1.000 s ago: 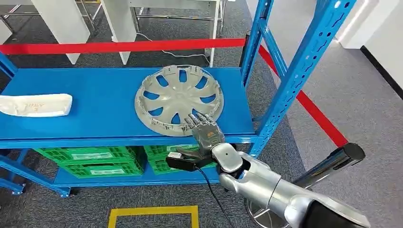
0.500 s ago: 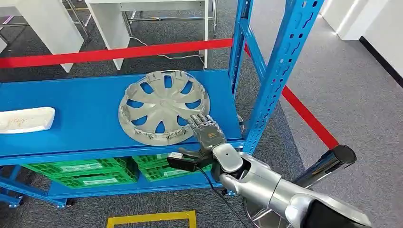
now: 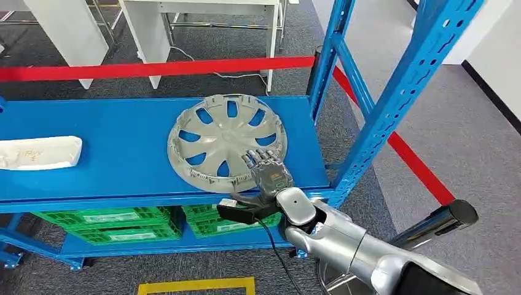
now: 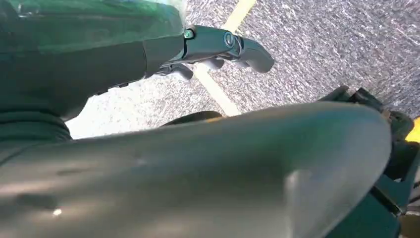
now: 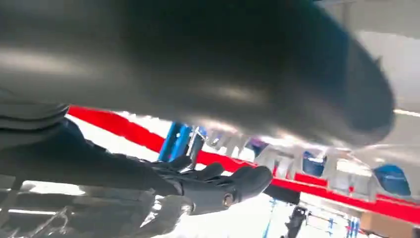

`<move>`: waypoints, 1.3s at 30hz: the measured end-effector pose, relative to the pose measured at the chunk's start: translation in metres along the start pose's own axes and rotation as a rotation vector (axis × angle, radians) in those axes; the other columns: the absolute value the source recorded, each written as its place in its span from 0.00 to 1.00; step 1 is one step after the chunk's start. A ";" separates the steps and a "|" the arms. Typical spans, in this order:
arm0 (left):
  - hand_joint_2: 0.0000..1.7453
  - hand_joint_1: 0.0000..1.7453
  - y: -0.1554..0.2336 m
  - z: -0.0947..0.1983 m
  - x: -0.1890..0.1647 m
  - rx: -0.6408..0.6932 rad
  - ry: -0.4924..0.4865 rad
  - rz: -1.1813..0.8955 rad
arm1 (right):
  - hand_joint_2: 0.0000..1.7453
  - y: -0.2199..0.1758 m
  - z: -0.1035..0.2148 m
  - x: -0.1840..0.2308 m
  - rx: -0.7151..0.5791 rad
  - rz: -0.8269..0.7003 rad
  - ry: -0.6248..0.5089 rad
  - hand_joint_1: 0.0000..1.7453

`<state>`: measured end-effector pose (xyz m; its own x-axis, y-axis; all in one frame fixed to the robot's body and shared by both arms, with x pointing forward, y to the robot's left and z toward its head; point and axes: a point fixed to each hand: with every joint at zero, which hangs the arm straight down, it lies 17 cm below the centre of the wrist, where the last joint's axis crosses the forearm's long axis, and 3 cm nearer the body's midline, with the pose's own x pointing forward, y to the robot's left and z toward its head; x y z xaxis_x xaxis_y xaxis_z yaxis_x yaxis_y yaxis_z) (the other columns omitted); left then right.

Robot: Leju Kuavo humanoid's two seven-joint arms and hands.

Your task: Take the parts from the cabinet and place them on the table.

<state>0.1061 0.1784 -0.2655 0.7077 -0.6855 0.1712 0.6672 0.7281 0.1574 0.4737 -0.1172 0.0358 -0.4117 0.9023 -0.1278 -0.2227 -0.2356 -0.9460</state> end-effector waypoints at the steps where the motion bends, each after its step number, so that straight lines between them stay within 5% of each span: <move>1: 0.00 0.00 0.000 0.000 0.000 0.000 0.000 0.000 | 0.00 -0.001 0.000 0.000 -0.001 0.000 0.001 0.00; 16: 0.00 0.00 -0.001 0.000 -0.001 -0.008 0.008 -0.003 | 0.00 0.000 0.000 0.000 0.011 -0.028 0.001 0.00; 17: 0.00 0.00 -0.001 0.000 -0.001 -0.008 0.008 -0.003 | 1.00 0.000 0.000 0.000 0.014 -0.035 0.001 0.00; 39: 0.00 0.00 -0.017 0.003 -0.002 -0.040 0.007 0.012 | 1.00 0.006 0.006 0.017 0.057 -0.187 -0.050 0.00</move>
<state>0.0928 0.1673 -0.2658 0.7175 -0.6765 0.1658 0.6670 0.7359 0.1163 0.4603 -0.1057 0.0296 -0.4016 0.9135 0.0646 -0.3481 -0.0870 -0.9334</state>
